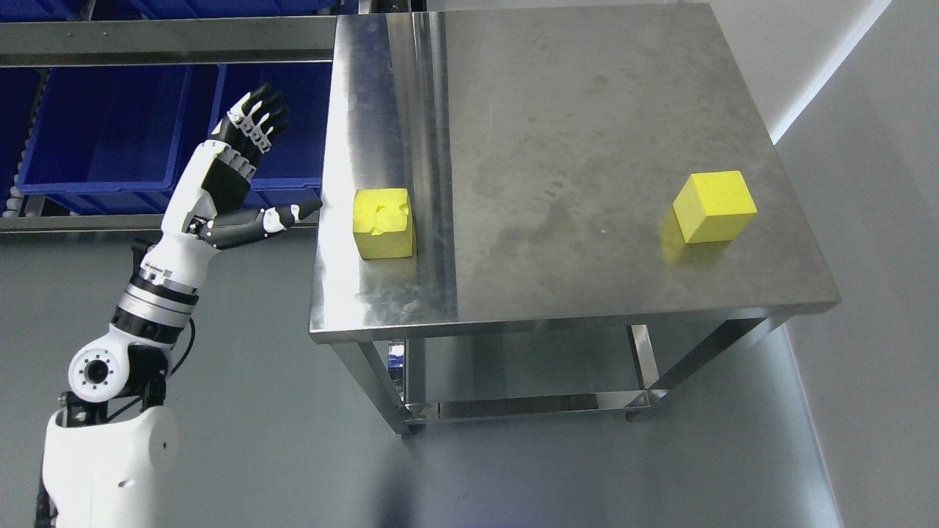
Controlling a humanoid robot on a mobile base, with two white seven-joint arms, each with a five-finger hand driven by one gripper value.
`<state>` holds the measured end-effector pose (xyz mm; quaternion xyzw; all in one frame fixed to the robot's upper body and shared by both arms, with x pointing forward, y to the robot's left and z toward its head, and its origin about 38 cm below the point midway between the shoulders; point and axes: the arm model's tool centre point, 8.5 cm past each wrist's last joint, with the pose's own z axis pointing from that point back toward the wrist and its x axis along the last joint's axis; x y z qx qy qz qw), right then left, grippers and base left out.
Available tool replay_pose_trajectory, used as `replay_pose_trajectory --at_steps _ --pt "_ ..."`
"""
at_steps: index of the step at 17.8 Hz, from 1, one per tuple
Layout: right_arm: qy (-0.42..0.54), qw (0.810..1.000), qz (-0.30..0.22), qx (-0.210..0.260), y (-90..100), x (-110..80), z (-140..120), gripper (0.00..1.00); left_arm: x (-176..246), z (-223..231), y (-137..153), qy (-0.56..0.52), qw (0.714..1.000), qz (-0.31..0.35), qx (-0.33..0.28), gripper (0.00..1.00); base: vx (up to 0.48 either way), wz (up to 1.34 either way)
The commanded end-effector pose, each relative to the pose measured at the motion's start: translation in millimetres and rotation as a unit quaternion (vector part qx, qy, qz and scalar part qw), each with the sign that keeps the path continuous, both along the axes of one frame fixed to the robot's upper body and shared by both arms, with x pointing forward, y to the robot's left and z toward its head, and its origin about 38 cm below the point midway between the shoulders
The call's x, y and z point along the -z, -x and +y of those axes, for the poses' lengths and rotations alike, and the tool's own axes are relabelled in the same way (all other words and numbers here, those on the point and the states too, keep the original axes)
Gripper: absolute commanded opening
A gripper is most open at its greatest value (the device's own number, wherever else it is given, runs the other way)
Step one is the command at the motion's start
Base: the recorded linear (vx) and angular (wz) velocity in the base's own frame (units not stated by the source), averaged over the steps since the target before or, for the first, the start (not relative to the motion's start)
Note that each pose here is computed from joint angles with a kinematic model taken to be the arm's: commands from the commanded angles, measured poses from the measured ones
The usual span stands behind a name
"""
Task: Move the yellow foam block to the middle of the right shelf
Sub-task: 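Reach the left hand toward the yellow foam cube nearer the robot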
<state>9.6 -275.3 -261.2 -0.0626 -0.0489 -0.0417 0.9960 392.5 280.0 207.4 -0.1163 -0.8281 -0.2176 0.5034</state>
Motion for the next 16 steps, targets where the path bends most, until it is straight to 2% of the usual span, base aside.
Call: replay_pose_trajectory --at_steps 1,7,16 --pt "0.009 1.000 -0.007 -0.002 -5.0 -1.1 -12 1.00 -4 1 -14 -0.142 0.988 0.019 0.051 0.99 0.000 0.00" --pt "0.009 1.000 -0.007 -0.002 -5.0 -1.1 -12 1.00 36 -47 -32 -0.211 0.968 0.068 0.115 0.99 0.000 0.00" --pt "0.009 1.000 -0.007 -0.002 -5.0 -1.1 -12 1.00 86 -77 -42 -0.236 0.956 0.124 0.126 0.99 0.000 0.00"
